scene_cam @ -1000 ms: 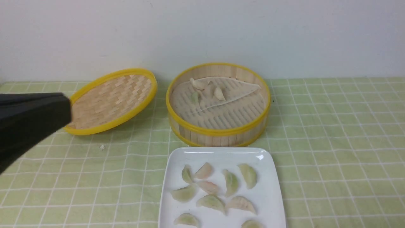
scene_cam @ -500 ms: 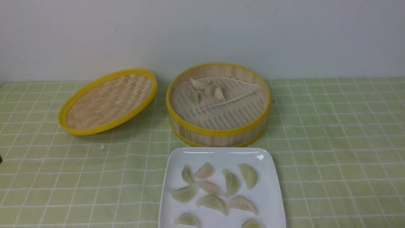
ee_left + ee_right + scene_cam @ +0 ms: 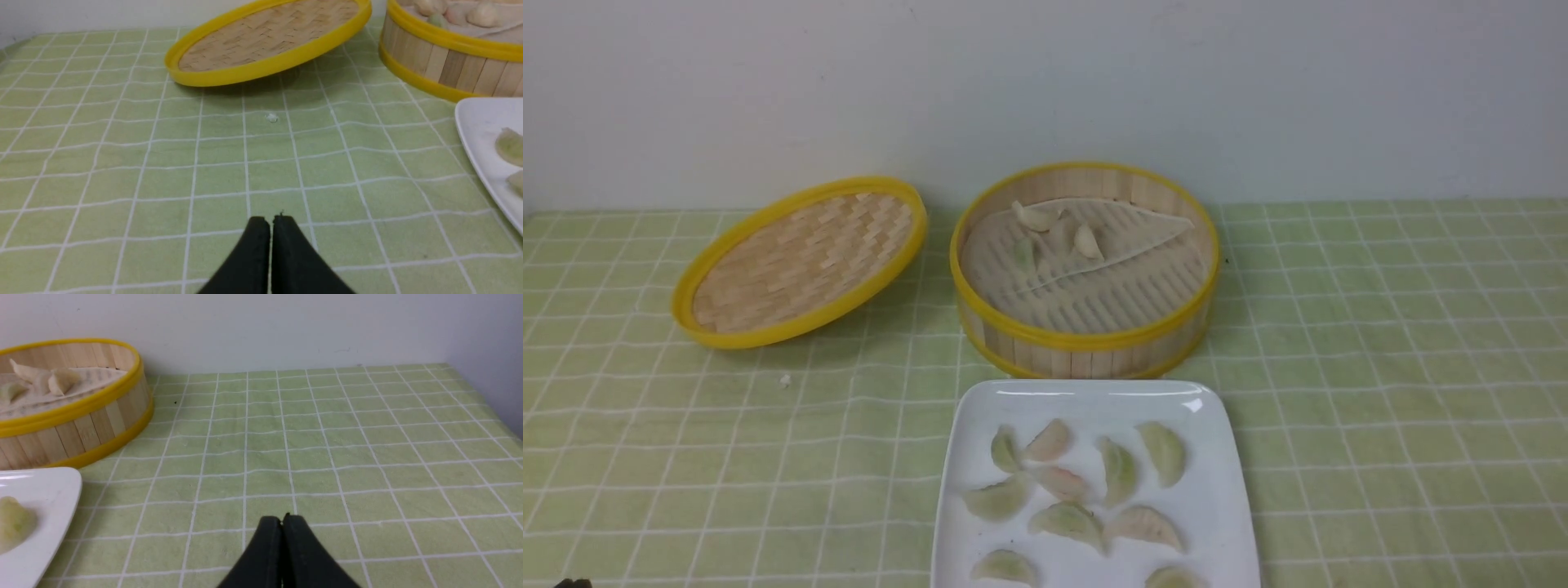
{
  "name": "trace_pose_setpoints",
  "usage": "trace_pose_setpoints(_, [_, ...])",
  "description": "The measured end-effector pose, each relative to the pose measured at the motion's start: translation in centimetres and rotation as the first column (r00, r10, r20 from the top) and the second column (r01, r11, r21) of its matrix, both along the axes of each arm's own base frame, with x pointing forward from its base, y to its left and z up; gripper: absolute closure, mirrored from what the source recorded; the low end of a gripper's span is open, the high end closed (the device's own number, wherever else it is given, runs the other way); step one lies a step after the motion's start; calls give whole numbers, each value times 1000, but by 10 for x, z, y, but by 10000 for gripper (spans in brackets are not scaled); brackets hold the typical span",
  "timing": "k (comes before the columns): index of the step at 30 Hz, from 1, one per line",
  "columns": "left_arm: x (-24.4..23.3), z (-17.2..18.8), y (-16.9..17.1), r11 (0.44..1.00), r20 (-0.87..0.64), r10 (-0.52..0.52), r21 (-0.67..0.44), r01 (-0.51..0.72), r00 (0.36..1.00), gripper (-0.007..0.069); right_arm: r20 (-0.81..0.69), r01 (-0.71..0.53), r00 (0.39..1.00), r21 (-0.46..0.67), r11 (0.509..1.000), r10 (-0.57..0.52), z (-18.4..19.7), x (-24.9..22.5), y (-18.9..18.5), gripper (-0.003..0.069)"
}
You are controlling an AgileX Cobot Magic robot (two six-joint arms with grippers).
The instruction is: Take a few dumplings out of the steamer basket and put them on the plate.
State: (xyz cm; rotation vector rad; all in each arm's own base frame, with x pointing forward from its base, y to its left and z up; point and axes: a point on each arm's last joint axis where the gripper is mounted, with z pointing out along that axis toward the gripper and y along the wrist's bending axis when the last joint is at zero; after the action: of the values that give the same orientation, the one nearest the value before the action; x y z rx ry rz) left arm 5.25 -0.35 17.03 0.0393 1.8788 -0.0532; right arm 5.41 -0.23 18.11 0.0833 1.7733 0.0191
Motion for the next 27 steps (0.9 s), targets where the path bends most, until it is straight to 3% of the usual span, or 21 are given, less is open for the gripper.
trace_pose_setpoints(27, [0, 0, 0, 1000, 0, -11, 20, 11, 1000, 631, 0, 0, 1000, 0, 1000, 0, 0, 0, 0, 673])
